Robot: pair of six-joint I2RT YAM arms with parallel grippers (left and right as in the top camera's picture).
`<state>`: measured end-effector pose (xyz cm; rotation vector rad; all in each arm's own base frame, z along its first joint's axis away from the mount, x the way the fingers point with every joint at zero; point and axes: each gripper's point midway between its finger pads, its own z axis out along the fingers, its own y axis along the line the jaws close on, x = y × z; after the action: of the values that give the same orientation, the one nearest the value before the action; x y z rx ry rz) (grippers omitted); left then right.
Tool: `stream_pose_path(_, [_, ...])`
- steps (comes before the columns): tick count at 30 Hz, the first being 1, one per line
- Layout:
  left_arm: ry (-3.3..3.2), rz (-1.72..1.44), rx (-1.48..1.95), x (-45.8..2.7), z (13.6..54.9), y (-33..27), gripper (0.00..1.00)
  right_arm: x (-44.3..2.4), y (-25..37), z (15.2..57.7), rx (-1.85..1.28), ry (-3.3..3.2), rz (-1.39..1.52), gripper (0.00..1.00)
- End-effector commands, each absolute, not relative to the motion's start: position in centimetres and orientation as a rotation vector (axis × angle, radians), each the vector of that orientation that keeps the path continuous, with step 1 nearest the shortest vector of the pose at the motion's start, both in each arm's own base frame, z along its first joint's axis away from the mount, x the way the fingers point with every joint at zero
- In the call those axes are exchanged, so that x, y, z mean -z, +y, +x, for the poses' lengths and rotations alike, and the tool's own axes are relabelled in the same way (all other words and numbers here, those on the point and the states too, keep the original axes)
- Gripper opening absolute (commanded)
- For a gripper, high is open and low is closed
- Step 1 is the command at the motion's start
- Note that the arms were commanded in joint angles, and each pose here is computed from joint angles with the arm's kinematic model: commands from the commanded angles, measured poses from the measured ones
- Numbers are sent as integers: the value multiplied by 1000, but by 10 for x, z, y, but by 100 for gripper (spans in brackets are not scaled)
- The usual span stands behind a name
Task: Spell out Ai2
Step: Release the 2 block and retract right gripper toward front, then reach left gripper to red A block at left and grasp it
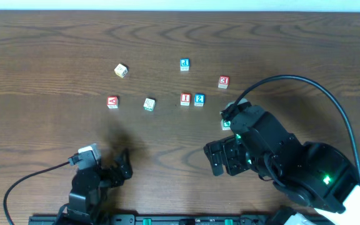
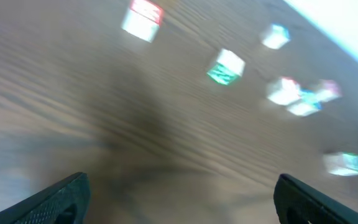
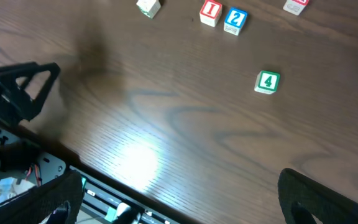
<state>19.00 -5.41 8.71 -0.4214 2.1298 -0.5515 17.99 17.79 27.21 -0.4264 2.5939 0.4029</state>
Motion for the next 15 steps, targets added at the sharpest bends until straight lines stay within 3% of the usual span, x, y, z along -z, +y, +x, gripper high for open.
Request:
stream_pose_path(1, [2132, -473, 846, -97, 184, -86, 95, -276, 182, 177, -439, 2581, -424, 99])
stream_pose_path(9, [2041, -335, 757, -120, 194, -81, 96, -282, 188, 182, -462, 2541, -430, 99])
stream_pose_path(15, [2055, -234, 359, -168, 204, -42, 96, -291, 196, 191, -485, 2476, -447, 99])
